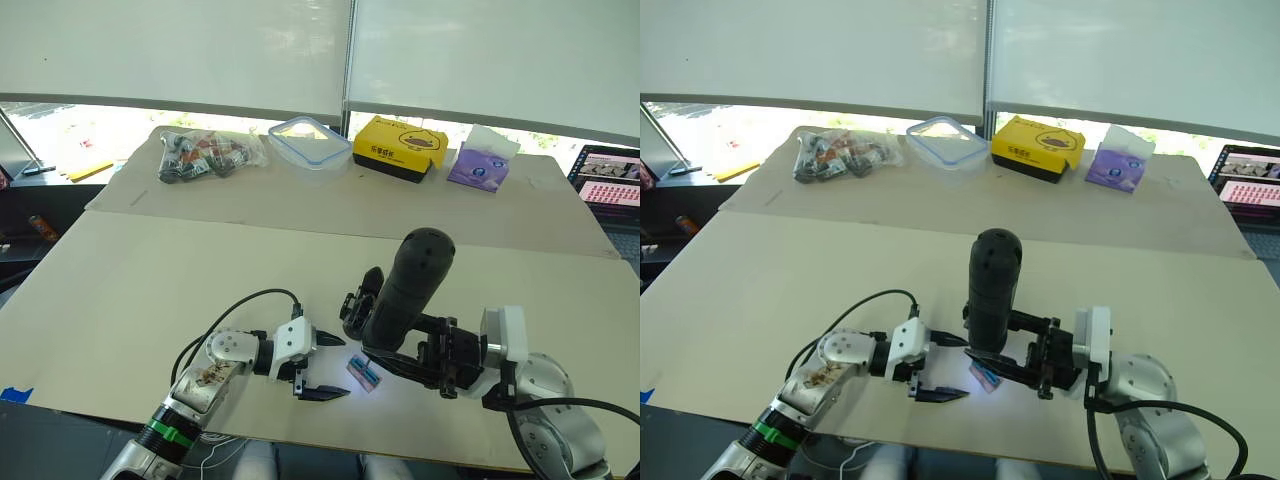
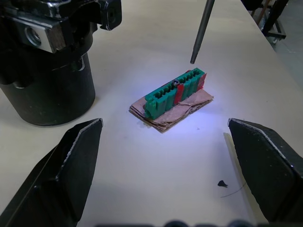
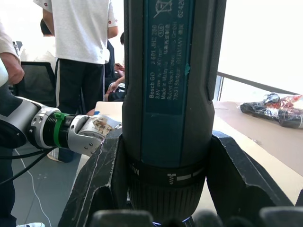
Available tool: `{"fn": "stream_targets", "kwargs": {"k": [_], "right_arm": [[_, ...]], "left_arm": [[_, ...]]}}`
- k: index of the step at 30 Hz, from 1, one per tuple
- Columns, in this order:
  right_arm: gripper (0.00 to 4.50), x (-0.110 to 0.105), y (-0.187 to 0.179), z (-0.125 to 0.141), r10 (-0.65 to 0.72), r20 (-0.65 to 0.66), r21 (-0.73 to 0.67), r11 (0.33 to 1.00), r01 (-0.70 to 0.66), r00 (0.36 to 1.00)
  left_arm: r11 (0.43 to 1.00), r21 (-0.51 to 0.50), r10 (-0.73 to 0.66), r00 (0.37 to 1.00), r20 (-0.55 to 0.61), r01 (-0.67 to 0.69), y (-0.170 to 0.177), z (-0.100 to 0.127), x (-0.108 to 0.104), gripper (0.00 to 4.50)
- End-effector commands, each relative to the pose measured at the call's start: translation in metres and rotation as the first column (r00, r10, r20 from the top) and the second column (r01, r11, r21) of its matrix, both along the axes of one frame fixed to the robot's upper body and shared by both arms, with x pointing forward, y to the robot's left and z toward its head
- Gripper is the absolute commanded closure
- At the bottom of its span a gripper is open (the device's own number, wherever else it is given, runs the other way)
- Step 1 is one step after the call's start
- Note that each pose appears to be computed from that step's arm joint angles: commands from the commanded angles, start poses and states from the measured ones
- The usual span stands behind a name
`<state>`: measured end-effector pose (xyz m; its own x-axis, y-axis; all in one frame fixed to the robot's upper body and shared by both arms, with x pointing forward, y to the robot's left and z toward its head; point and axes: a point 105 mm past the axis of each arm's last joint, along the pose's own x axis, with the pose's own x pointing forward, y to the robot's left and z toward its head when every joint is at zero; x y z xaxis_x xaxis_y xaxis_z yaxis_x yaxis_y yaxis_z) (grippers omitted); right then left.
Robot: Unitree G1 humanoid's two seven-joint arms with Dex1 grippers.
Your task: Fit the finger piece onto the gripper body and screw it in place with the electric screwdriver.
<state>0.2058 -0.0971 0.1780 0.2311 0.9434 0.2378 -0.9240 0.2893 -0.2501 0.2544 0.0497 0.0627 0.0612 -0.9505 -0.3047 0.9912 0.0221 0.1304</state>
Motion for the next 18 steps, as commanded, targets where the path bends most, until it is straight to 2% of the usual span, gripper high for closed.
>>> {"fn": "stream_targets", "kwargs": {"k": [1, 18], "right_arm": [[2.6, -0.003, -0.0001, 0.0132, 0.008, 0.08, 0.03, 1.0, -0.01, 0.997], [2.6, 0.0063, 0.002, 0.0157, -0.011, 0.08, 0.028, 1.0, 0.009, 0.997]], "left_arm": [[1.0, 0.016, -0.023, 0.999, -0.034, 0.024, -0.0048, -0.0108, -0.0071, 0.03], [0.999, 0.003, -0.05, 0.997, -0.056, 0.05, -0.0081, -0.009, -0.0129, 0.03]]}}
